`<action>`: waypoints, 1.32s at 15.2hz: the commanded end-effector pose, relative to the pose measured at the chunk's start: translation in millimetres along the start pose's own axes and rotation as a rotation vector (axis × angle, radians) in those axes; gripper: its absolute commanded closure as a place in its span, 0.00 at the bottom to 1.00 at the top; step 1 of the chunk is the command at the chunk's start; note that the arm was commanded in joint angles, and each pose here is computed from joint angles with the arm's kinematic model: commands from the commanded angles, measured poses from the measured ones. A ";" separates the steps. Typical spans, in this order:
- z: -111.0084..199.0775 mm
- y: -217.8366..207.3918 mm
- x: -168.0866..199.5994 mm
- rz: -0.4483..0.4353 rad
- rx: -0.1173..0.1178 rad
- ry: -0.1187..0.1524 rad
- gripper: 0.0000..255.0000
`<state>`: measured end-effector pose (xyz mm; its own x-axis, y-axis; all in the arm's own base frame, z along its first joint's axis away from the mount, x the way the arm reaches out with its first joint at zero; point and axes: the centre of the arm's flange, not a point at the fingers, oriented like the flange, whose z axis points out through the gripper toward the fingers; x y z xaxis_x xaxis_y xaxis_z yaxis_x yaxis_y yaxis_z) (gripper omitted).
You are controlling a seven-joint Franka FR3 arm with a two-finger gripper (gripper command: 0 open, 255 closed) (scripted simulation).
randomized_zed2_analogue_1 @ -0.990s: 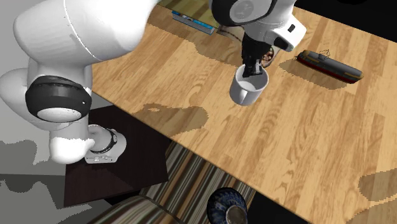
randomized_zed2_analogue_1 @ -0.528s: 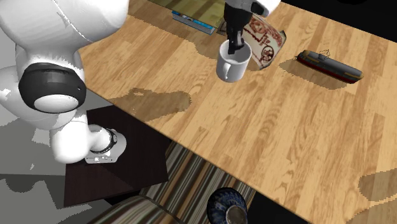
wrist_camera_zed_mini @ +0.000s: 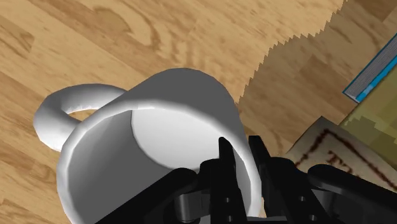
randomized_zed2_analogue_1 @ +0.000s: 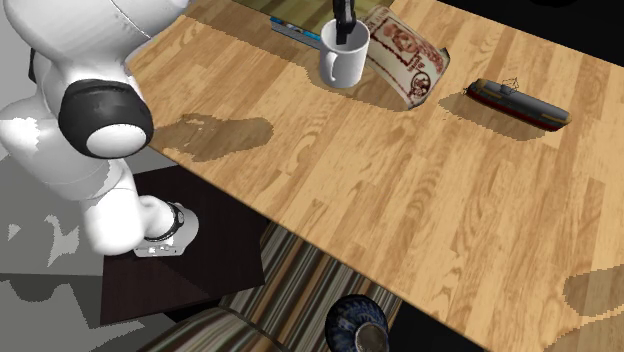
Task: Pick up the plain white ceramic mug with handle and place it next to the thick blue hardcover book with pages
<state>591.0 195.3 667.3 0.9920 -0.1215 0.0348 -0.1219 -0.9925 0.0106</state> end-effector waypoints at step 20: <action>53.3 -73.0 -34.4 0.002 0.000 0.000 1.00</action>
<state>568.1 272.0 616.6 0.9918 -0.1229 0.0336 -0.1234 -0.9923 0.0115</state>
